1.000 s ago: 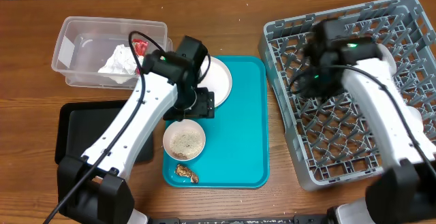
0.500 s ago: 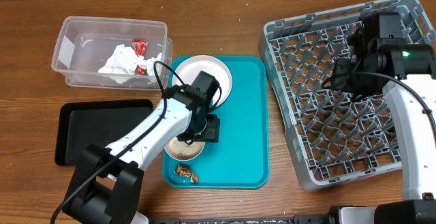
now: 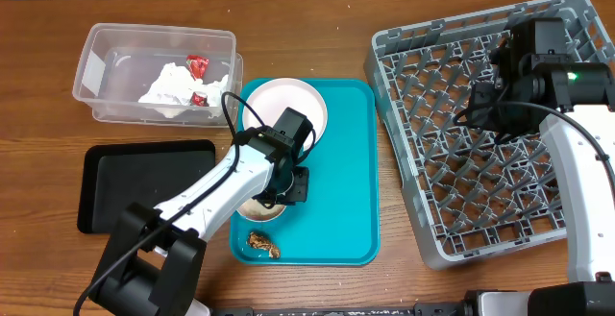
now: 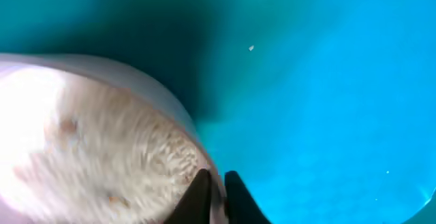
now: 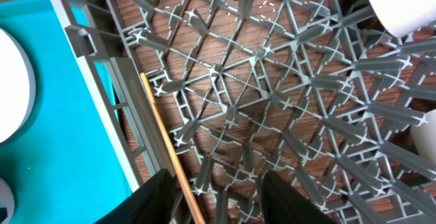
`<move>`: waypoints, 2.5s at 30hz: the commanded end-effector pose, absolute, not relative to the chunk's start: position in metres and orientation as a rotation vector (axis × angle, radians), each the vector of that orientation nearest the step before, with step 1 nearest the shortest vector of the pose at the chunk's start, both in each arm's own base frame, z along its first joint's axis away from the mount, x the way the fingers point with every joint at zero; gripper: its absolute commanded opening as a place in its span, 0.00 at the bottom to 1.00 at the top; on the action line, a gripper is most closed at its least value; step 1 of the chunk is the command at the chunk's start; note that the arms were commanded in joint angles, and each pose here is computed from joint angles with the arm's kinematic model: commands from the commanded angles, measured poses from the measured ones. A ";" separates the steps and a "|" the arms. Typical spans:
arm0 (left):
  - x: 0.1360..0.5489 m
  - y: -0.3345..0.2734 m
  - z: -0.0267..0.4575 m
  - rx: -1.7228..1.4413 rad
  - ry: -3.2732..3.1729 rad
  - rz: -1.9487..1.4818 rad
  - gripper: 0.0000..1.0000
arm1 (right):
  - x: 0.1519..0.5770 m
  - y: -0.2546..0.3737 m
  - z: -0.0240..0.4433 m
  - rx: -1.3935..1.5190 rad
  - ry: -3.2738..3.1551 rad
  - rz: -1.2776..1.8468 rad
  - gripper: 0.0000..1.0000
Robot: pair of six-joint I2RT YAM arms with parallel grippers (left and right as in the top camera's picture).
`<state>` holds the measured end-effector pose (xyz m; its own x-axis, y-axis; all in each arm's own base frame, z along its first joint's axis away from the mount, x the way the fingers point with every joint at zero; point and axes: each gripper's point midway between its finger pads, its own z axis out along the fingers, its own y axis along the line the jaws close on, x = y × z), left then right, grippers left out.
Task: Sort waste into correct bins and load items into the dishwasher
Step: 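Grasp the small white rice bowl with the left gripper, then carry the bowl left and tip the rice onto the black tray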
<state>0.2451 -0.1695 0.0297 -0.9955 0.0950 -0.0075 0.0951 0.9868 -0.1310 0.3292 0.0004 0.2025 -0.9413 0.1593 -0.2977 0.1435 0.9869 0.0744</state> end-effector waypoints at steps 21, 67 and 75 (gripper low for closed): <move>0.279 -0.152 0.124 0.080 3.069 -0.045 0.04 | 0.331 0.000 0.208 0.227 2.811 0.084 0.45; 0.299 0.058 0.148 -0.599 2.103 -1.547 0.04 | 0.325 -0.003 0.206 0.235 2.833 0.057 0.45; 0.300 0.058 0.151 -0.594 2.087 -1.554 0.04 | 0.325 -0.003 0.206 0.235 2.833 0.057 0.45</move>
